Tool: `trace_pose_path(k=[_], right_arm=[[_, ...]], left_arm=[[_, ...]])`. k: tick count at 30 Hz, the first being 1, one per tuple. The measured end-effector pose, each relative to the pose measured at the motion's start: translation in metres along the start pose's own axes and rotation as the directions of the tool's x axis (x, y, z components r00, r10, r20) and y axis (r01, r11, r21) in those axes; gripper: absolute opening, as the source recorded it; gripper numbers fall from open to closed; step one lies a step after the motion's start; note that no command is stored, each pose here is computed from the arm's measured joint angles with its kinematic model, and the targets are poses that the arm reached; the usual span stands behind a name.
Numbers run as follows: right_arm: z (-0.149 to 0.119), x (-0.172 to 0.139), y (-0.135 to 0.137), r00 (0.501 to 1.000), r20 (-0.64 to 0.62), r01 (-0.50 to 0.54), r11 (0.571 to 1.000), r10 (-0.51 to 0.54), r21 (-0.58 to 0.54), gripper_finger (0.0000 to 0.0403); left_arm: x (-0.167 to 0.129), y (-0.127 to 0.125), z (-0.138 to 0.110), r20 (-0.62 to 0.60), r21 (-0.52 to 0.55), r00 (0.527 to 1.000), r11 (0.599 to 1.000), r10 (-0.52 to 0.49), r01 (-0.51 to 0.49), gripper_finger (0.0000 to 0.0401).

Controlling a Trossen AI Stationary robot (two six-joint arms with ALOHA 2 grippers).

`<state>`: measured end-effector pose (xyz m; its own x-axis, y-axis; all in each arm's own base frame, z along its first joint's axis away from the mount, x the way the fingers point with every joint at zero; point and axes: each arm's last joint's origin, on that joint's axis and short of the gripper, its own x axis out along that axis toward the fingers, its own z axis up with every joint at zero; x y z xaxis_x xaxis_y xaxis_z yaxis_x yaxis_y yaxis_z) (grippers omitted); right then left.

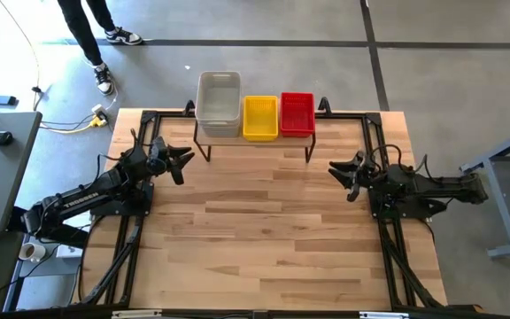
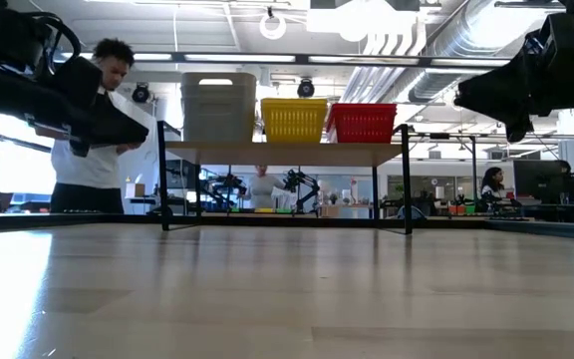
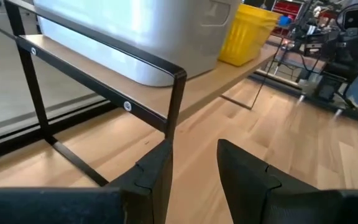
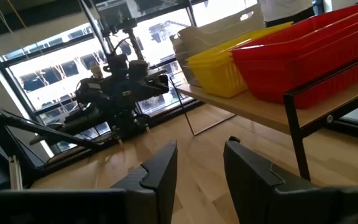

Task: Stack baskets on shelf by color
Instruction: Return to Home Position

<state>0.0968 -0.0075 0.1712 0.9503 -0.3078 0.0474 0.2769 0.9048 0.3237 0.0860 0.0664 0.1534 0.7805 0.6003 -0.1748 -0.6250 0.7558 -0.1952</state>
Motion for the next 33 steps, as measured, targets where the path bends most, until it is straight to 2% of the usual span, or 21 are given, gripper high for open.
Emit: trace_pose_path(k=[33], right_arm=[[-0.0002, 0.0, 0.0001, 1.0, -0.005, -0.006, 1.0, 0.006, -0.001, 0.0117]], left_arm=[[0.0, -0.0001, 0.0001, 0.0, 0.0, 1.0, 1.0, -0.003, 0.003, 0.0117]])
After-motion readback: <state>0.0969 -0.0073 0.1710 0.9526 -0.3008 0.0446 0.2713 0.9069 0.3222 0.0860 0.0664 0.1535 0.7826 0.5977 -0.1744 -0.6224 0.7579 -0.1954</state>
